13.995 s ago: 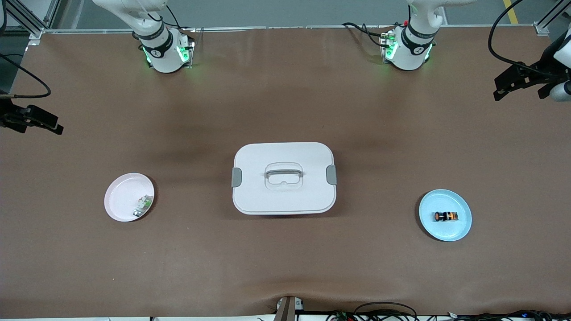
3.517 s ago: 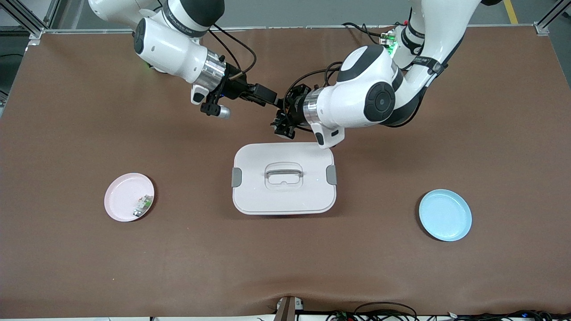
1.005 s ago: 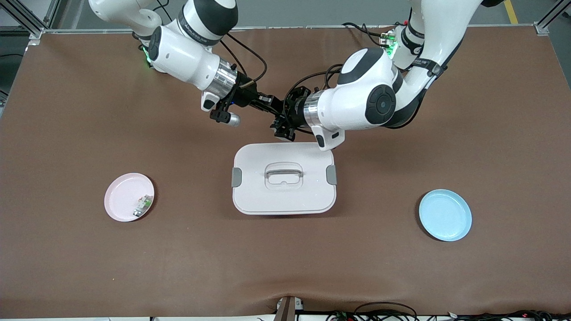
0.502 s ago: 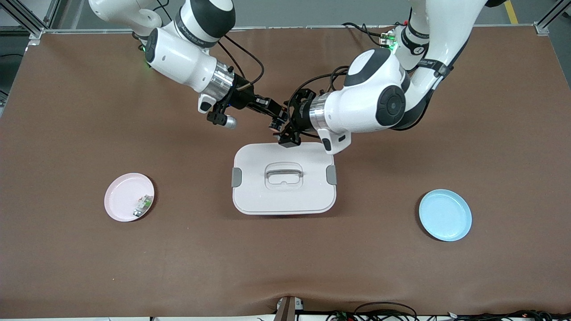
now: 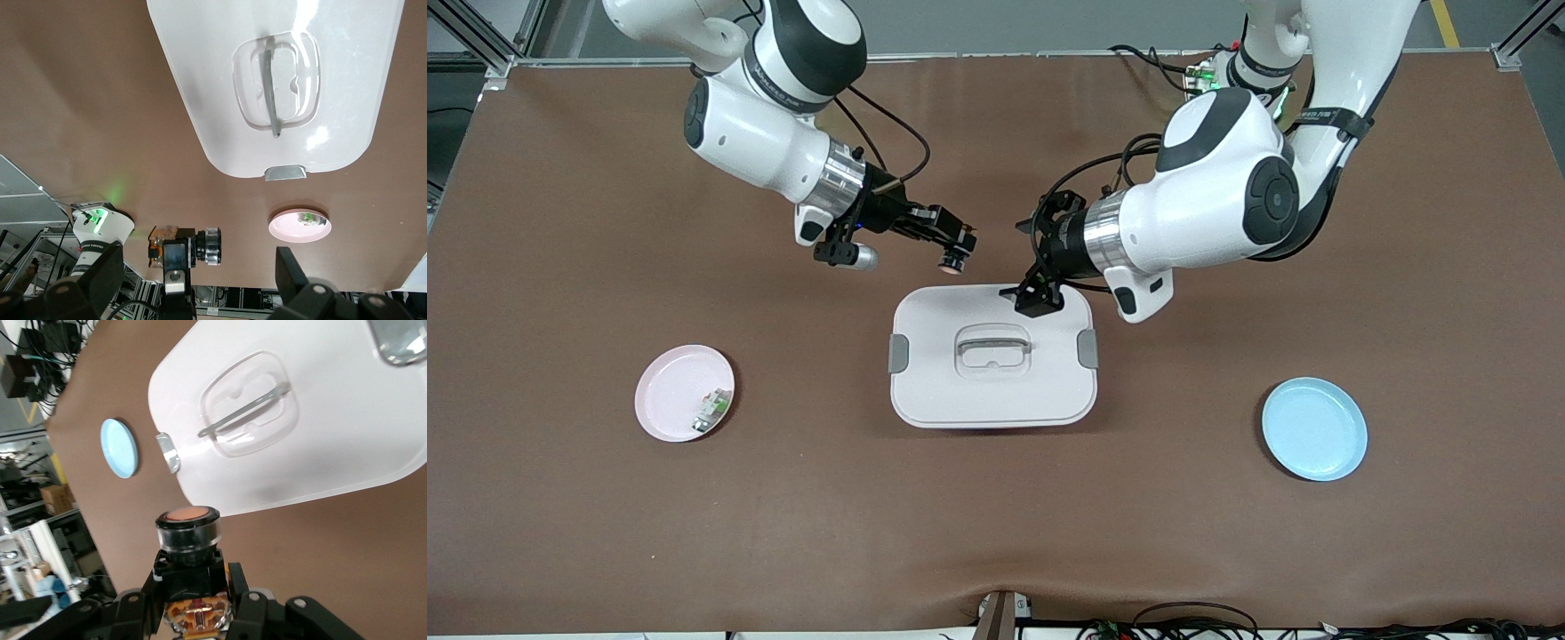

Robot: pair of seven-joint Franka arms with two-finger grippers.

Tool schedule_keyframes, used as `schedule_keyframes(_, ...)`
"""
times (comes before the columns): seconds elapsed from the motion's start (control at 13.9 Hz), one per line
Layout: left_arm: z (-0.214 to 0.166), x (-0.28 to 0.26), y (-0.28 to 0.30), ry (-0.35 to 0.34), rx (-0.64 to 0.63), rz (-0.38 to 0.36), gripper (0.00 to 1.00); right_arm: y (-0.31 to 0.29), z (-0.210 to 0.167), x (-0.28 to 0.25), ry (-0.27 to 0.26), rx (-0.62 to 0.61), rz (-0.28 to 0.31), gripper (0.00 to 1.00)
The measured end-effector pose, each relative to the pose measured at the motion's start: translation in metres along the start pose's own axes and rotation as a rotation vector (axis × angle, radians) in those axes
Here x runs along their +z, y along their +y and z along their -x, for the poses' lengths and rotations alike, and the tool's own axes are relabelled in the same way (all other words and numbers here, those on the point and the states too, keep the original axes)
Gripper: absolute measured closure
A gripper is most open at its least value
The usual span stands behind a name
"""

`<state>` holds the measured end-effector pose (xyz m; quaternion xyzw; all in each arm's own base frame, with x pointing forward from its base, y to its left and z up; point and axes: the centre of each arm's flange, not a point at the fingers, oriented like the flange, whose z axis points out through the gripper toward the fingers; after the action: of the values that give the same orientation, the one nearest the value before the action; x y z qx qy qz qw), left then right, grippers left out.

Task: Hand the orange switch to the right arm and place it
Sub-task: 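Open the left gripper while the right gripper pulls the switch away, then carry the switch with the right gripper over the pink plate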

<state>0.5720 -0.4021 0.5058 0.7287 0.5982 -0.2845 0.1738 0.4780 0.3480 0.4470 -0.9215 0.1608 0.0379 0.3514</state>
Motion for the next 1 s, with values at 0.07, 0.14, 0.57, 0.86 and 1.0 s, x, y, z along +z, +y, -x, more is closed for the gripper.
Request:
schedule_keyframes(0.07, -0.006, -0.005, 0.003, 0.01, -0.004, 0.01, 0.0, 0.004, -0.002, -0.002, -0.005, -0.042, 0.049, 0.58)
schedule_keyframes(0.14, -0.012, -0.009, 0.006, 0.016, -0.011, 0.018, 0.0, 0.009, -0.005, -0.005, -0.006, -0.082, 0.101, 0.58)
schedule_keyframes(0.57, -0.037, -0.024, 0.015, 0.078, -0.016, 0.051, 0.0, 0.048, -0.045, -0.077, -0.024, -0.336, 0.34, 0.58)
schedule_keyframes(0.86, -0.043, -0.026, 0.017, 0.123, 0.065, 0.058, 0.0, 0.085, -0.094, -0.145, -0.012, -0.595, 0.489, 0.58)
schedule_keyframes(1.0, -0.051, -0.031, 0.019, 0.15, 0.104, 0.056, 0.0, 0.095, -0.106, -0.163, -0.012, -0.688, 0.581, 0.58)
